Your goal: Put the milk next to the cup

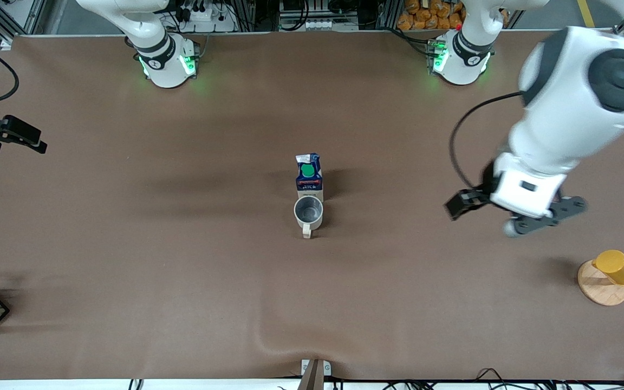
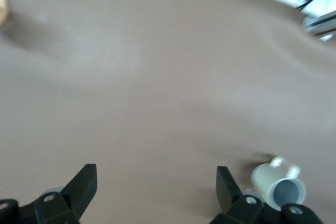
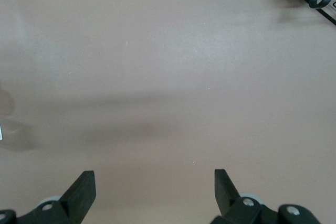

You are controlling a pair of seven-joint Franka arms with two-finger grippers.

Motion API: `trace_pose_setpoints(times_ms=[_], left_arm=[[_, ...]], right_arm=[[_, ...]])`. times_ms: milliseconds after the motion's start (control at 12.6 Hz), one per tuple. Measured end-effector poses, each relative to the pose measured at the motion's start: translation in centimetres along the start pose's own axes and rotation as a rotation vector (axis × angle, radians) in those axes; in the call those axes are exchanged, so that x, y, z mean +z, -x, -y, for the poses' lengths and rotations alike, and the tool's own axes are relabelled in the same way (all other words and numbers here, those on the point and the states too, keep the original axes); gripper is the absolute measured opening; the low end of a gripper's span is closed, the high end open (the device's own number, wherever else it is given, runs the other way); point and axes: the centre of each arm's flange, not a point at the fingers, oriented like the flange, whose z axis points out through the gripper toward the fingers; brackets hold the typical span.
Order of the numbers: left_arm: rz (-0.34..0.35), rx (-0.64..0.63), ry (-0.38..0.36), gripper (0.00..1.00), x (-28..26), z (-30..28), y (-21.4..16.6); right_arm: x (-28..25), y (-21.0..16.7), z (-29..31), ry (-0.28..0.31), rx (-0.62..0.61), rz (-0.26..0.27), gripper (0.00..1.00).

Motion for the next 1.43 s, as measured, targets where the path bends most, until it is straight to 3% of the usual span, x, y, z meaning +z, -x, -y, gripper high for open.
trace_pose_setpoints(times_ms=[318, 636, 954, 1430], left_arm=[[0.061, 0.233, -0.061, 1.00, -4.7, 9.6, -0.2], [0.049, 0.413, -0.079, 1.00, -10.4, 16.1, 3.8], [0.069, 0.457, -0.033, 1.00, -11.6, 16.1, 6.8], [0.078, 0.444, -0.020, 1.00, -11.5, 16.6, 6.8]], right_arm=[[0.1, 0.0, 0.0, 0.000, 0.000, 0.001, 1.00], [0.1, 0.0, 0.0, 0.000, 0.000, 0.003, 1.00], [0.1, 0.0, 0.0, 0.000, 0.000, 0.003, 1.00], [0.1, 0.0, 0.0, 0.000, 0.000, 0.004, 1.00]])
